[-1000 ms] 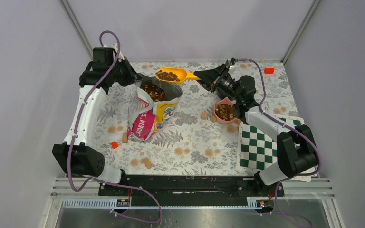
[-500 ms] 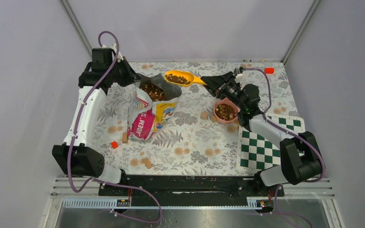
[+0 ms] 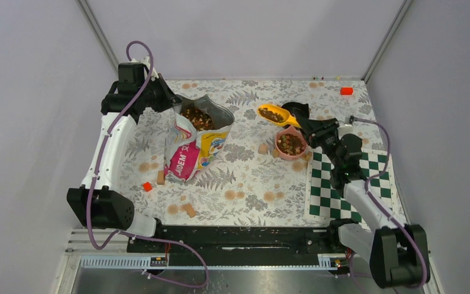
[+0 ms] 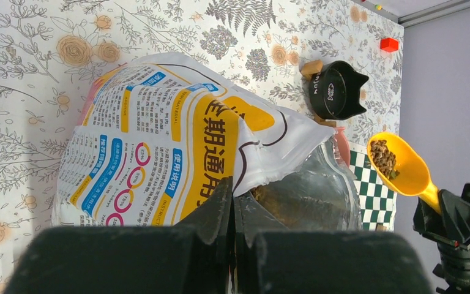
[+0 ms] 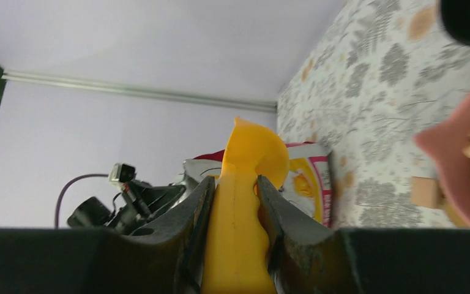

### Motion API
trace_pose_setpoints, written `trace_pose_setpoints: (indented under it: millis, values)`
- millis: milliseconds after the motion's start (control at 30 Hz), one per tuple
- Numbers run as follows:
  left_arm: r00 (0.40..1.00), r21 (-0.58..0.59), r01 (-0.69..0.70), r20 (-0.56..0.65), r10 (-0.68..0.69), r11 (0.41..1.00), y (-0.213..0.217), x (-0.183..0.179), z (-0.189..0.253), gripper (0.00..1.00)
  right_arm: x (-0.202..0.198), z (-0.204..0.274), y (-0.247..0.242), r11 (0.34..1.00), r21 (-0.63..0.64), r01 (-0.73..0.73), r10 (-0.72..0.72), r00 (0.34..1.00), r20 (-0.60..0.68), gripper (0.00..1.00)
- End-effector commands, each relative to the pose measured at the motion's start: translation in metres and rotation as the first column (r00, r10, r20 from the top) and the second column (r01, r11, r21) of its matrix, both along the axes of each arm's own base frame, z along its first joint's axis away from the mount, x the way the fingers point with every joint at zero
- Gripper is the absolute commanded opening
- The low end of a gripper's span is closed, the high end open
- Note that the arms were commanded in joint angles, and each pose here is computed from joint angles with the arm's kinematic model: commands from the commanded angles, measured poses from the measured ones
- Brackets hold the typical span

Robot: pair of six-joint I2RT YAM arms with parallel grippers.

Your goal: Serve the pet food

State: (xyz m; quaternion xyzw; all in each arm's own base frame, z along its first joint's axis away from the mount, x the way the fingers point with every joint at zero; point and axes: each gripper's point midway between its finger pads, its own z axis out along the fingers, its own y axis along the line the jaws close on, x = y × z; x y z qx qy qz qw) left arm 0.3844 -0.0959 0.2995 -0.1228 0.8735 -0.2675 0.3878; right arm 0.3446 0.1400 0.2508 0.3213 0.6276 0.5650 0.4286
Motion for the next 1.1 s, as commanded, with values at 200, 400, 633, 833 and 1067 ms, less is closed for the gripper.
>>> trace_pose_setpoints:
  millis: [200, 400, 633, 833, 1067]
  values:
    - [0.991, -0.011, 0.000, 0.131, 0.002, 1.000, 0.004, -0.005, 0.034, 0.00, -0.028, -0.053, -0.067, 0.948, -0.157, 0.276, -0.290, 0.954, -0.075, 0.00]
    - [0.992, -0.013, 0.003, 0.128, -0.001, 1.000, 0.003, -0.005, 0.032, 0.00, -0.041, -0.068, -0.091, 0.890, -0.296, 0.347, -0.388, 0.917, -0.091, 0.00]
    - [0.992, -0.013, 0.001, 0.127, 0.000, 1.000, 0.003, -0.005, 0.032, 0.00, -0.048, -0.071, -0.112, 0.794, -0.501, 0.344, -0.447, 0.889, -0.099, 0.00]
    - [0.992, -0.008, -0.002, 0.122, 0.003, 1.000, 0.004, -0.006, 0.029, 0.00, -0.046, -0.065, -0.116, 0.724, -0.631, 0.278, -0.422, 0.903, -0.086, 0.00]
    - [0.993, -0.005, -0.004, 0.120, 0.004, 1.000, 0.005, -0.004, 0.027, 0.00, -0.045, -0.061, -0.119, 0.667, -0.720, 0.193, -0.392, 0.913, -0.118, 0.00]
